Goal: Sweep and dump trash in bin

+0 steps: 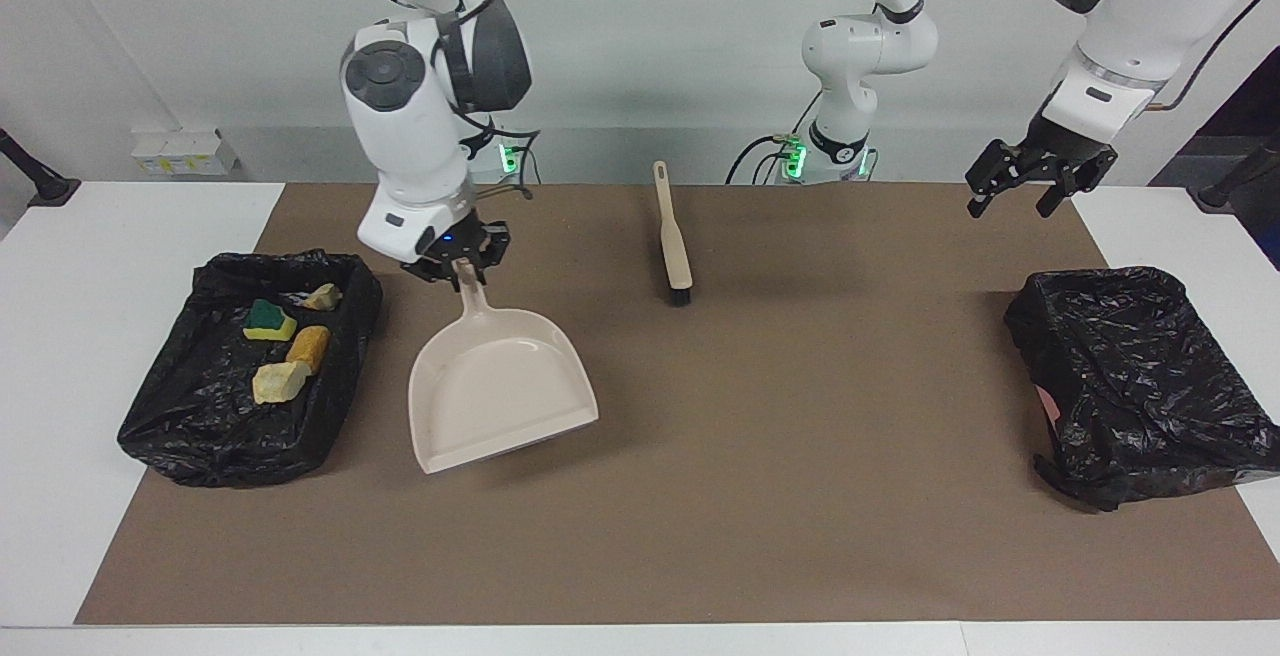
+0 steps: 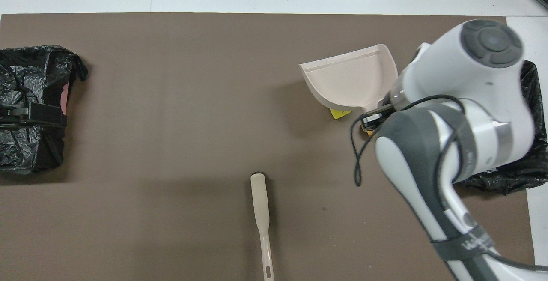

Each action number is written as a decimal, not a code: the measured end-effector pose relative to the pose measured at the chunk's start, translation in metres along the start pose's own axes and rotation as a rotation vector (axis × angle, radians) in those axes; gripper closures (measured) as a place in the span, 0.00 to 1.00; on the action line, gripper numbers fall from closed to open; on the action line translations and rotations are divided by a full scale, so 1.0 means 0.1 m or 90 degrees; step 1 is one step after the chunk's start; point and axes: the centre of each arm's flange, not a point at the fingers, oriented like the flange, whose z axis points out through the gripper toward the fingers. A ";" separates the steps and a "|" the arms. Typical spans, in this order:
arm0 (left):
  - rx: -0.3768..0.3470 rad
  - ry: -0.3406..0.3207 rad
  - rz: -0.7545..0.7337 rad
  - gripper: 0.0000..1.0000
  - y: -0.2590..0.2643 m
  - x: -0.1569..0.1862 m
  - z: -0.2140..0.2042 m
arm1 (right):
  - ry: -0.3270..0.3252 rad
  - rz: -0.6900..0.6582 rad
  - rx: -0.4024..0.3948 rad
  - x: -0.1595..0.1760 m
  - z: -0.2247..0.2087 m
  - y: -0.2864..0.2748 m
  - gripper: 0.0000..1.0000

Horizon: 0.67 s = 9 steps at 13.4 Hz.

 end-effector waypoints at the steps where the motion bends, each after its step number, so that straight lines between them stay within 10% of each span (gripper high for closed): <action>1: 0.000 -0.004 -0.001 0.00 -0.01 -0.01 0.01 | 0.008 0.028 0.007 0.05 0.08 -0.29 0.68; 9: 0.000 -0.012 -0.002 0.00 -0.01 -0.01 0.08 | 0.038 0.137 -0.011 0.69 1.32 -1.84 0.68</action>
